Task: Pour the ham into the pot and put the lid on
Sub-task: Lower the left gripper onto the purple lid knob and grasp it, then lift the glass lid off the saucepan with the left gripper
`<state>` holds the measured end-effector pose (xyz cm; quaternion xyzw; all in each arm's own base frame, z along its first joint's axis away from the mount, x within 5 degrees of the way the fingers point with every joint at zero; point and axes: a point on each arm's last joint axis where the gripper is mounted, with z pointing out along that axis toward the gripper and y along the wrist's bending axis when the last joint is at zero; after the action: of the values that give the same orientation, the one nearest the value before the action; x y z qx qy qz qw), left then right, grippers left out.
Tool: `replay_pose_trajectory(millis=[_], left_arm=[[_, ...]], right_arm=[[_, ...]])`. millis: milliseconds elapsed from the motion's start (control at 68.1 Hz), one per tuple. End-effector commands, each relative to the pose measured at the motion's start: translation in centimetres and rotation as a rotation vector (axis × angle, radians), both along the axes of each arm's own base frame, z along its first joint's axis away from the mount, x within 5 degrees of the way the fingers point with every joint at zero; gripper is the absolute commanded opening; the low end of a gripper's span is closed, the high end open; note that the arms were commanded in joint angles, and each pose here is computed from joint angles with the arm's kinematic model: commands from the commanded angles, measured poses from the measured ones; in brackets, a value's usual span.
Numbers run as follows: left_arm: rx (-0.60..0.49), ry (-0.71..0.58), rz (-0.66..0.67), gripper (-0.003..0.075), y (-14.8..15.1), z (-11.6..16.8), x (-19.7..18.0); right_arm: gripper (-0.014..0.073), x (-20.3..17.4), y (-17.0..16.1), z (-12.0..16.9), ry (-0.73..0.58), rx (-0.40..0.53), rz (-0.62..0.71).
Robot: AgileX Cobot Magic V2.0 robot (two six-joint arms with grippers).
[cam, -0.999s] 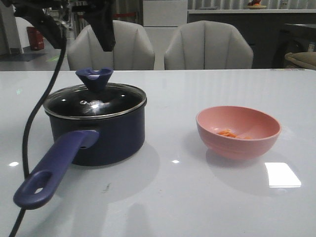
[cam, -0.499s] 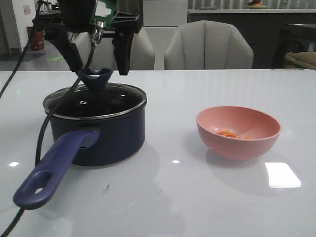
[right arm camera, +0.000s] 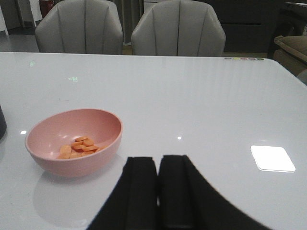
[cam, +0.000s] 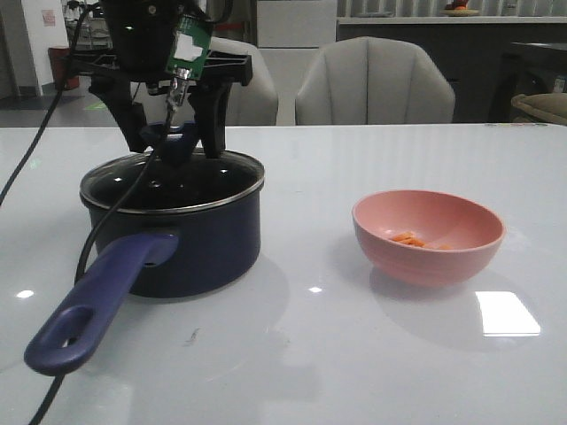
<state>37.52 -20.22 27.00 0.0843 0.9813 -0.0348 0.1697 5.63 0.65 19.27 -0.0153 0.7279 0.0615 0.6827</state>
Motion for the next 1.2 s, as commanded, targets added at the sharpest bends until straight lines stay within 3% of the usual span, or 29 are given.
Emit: replay_pose_trajectory(millis=[0,411,602,749,999,1190], left_arm=[[-0.056,-0.086,0.009,0.0271,0.1,3.4,-0.5],[-0.062,-0.174,-0.038,0.0260,1.6,8.2,-1.3],[-0.021,-0.182,0.010,0.0260,6.5,10.0,-1.5],[0.010,-0.216,0.097,0.0260,12.5,10.5,-2.5],[0.014,-0.231,0.224,0.0260,20.2,5.9,-4.8],[0.022,-0.161,0.231,0.0260,21.0,-1.1,-6.0]], right_arm=[[0.0150,-0.2,-0.1,1.1,-0.114,-0.003,-0.011],[0.0150,-0.2,-0.1,1.1,-0.115,-0.003,-0.011],[0.0150,-0.2,-0.1,1.1,-0.115,-0.003,-0.011],[0.0150,-0.2,-0.1,1.1,-0.115,-0.003,-0.011],[0.0150,-0.2,-0.1,1.1,-0.115,-0.003,-0.011],[0.0150,-0.2,-0.1,1.1,-0.115,-0.003,-0.011]])
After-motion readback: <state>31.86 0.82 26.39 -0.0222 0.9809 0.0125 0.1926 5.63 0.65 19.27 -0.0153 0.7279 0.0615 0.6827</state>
